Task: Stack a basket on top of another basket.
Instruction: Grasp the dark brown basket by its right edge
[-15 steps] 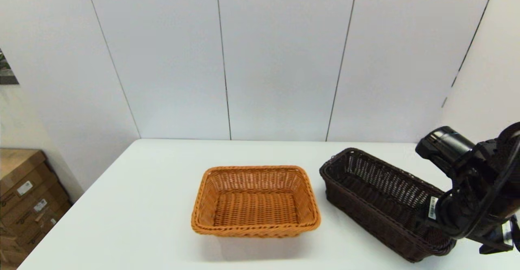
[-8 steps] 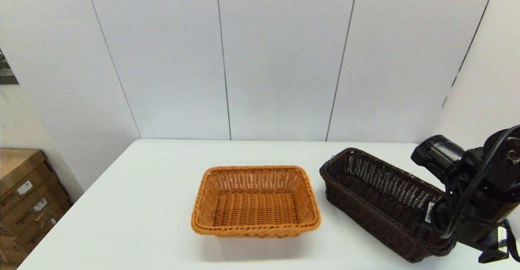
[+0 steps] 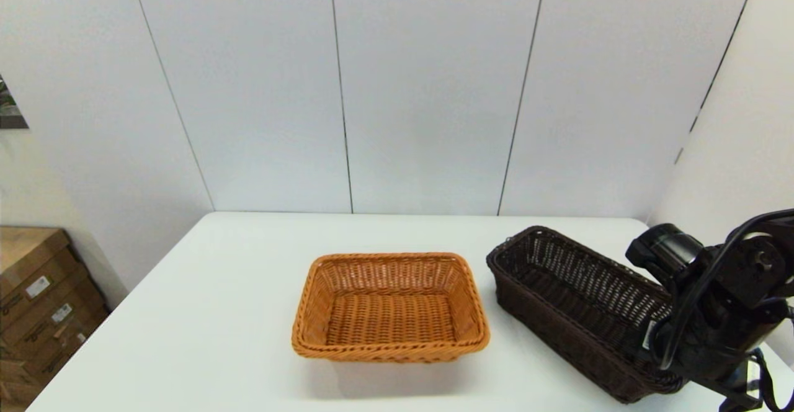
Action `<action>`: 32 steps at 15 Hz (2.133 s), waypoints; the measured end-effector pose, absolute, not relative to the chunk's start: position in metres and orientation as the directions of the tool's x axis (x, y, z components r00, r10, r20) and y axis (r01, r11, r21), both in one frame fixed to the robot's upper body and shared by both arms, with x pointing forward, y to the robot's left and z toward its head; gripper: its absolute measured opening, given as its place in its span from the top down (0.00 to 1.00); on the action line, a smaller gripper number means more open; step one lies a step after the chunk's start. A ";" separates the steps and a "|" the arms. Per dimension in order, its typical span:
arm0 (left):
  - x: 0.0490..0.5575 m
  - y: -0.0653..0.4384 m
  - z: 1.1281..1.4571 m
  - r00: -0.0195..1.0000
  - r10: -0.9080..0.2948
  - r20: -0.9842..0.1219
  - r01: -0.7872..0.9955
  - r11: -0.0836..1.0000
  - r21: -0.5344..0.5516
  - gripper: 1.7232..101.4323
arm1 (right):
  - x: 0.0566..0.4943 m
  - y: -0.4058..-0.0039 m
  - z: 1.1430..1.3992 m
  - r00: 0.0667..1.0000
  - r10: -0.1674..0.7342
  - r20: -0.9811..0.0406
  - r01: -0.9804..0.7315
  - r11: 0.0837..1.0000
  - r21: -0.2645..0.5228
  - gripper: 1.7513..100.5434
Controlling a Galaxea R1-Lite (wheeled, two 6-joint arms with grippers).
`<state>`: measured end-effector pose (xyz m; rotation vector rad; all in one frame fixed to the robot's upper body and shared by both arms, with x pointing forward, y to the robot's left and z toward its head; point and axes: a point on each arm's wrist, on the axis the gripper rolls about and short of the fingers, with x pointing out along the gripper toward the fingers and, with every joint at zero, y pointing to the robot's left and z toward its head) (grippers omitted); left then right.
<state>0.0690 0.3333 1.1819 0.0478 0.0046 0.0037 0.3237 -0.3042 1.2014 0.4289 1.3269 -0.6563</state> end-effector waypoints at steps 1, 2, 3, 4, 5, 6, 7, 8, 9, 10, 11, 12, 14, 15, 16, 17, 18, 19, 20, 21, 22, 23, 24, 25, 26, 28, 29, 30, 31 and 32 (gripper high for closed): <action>0.069 0.333 1.182 1.000 0.003 -0.004 -0.003 0.999 0.048 0.04 | 0.326 -0.304 1.201 0.114 -0.188 -0.975 0.668 0.741 -0.065 0.03; 0.069 0.333 1.182 1.000 0.004 -0.004 -0.004 0.999 0.048 0.04 | 0.328 -0.304 1.200 0.130 -0.183 -0.974 0.683 0.729 -0.045 0.03; 0.069 0.333 1.182 1.000 0.004 -0.004 -0.004 0.999 0.048 0.04 | 0.330 -0.304 1.200 0.140 -0.180 -0.974 0.690 0.723 -0.035 0.03; 0.069 0.333 1.182 1.000 0.004 -0.004 -0.004 0.999 0.048 0.04 | 0.331 -0.304 1.199 0.142 -0.174 -0.974 0.691 0.723 -0.028 0.03; 0.069 0.333 1.182 1.000 0.003 -0.005 -0.003 0.999 0.048 0.04 | 0.332 -0.303 1.199 0.142 -0.163 -0.976 0.690 0.723 -0.020 0.03; 0.069 0.333 1.182 1.000 0.003 -0.005 -0.003 0.999 0.047 0.04 | 0.333 -0.303 1.199 0.143 -0.158 -0.977 0.690 0.724 -0.016 0.03; 0.069 0.333 1.182 1.000 0.003 -0.005 -0.003 0.999 0.047 0.04 | 0.334 -0.303 1.199 0.147 -0.156 -0.977 0.692 0.722 -0.011 0.03; 0.069 0.333 1.182 1.000 0.003 -0.004 -0.003 0.999 0.047 0.04 | 0.335 -0.304 1.198 0.153 -0.155 -0.976 0.696 0.718 -0.005 0.03; 0.069 0.333 1.182 1.000 0.002 -0.005 -0.002 0.999 0.047 0.04 | 0.337 -0.306 1.198 0.160 -0.155 -0.975 0.700 0.714 0.001 0.03; 0.069 0.333 1.182 1.000 0.001 -0.004 -0.001 0.999 0.047 0.04 | 0.339 -0.307 1.198 0.166 -0.155 -0.974 0.705 0.709 0.007 0.03; 0.069 0.333 1.182 1.000 0.001 -0.005 -0.001 0.999 0.048 0.04 | 0.340 -0.309 1.197 0.169 -0.156 -0.973 0.710 0.704 0.010 0.03; 0.069 0.333 1.182 1.000 0.001 -0.005 -0.001 0.999 0.048 0.04 | 0.341 -0.310 1.197 0.172 -0.156 -0.973 0.712 0.702 0.013 0.03; 0.069 0.333 1.182 1.000 0.002 -0.005 -0.002 0.999 0.050 0.04 | 0.343 -0.312 1.195 0.172 -0.156 -0.973 0.718 0.696 0.016 0.03; 0.069 0.333 1.182 1.000 0.001 -0.005 -0.001 0.999 0.052 0.04 | 0.345 -0.313 1.194 0.177 -0.156 -0.972 0.720 0.693 0.020 0.03; 0.069 0.333 1.182 1.000 0.001 -0.005 -0.001 0.999 0.055 0.04 | 0.346 -0.314 1.193 0.181 -0.157 -0.971 0.724 0.690 0.024 0.03; 0.069 0.333 1.182 1.000 0.001 -0.005 -0.001 0.999 0.055 0.04 | 0.347 -0.315 1.192 0.179 -0.158 -0.971 0.728 0.685 0.023 0.03; 0.069 0.333 1.182 1.000 0.002 -0.005 -0.002 0.998 0.055 0.04 | 0.348 -0.316 1.191 0.175 -0.160 -0.972 0.731 0.683 0.019 0.03; 0.069 0.333 1.182 1.000 0.002 -0.004 -0.002 0.998 0.056 0.04 | 0.348 -0.317 1.190 0.171 -0.161 -0.972 0.733 0.680 0.016 0.03; 0.069 0.333 1.182 1.000 0.002 -0.005 -0.002 0.998 0.056 0.04 | 0.350 -0.319 1.189 0.168 -0.164 -0.972 0.739 0.673 0.014 0.03; 0.069 0.333 1.182 1.000 0.002 -0.005 -0.002 0.998 0.056 0.04 | 0.351 -0.321 1.189 0.166 -0.166 -0.972 0.745 0.667 0.014 0.03; 0.069 0.333 1.182 1.000 0.002 -0.005 -0.002 0.998 0.056 0.04 | 0.353 -0.324 1.188 0.164 -0.167 -0.972 0.751 0.661 0.013 0.03; 0.069 0.333 1.182 1.000 0.003 -0.005 -0.002 0.998 0.057 0.04 | 0.355 -0.326 1.188 0.165 -0.167 -0.972 0.755 0.655 0.016 0.03; 0.069 0.333 1.182 1.000 0.003 -0.005 -0.002 0.998 0.056 0.04 | 0.356 -0.327 1.188 0.166 -0.168 -0.972 0.759 0.651 0.017 0.03; 0.069 0.333 1.182 1.000 0.003 -0.005 -0.002 0.998 0.056 0.04 | 0.358 -0.328 1.188 0.167 -0.169 -0.971 0.761 0.649 0.018 0.03; 0.069 0.333 1.182 1.000 0.003 -0.005 -0.002 0.998 0.056 0.04 | 0.359 -0.330 1.187 0.165 -0.170 -0.972 0.764 0.645 0.017 0.03; 0.069 0.333 1.182 1.000 0.003 -0.005 -0.003 0.998 0.056 0.04 | 0.361 -0.333 1.186 0.165 -0.171 -0.971 0.770 0.637 0.018 0.03; 0.069 0.333 1.182 1.000 0.002 -0.005 -0.002 0.998 0.057 0.04 | 0.363 -0.334 1.185 0.175 -0.172 -0.970 0.773 0.634 0.027 0.03; 0.069 0.333 1.182 1.000 0.002 -0.004 -0.002 0.998 0.057 0.04 | 0.364 -0.335 1.185 0.177 -0.172 -0.969 0.775 0.631 0.030 0.03; 0.069 0.333 1.182 1.000 0.002 -0.004 -0.002 0.998 0.057 0.04 | 0.364 -0.336 1.184 0.175 -0.172 -0.969 0.778 0.628 0.029 0.03; 0.069 0.333 1.182 1.000 0.002 -0.005 -0.002 0.998 0.057 0.04 | 0.364 -0.337 1.184 0.173 -0.173 -0.970 0.781 0.624 0.028 0.03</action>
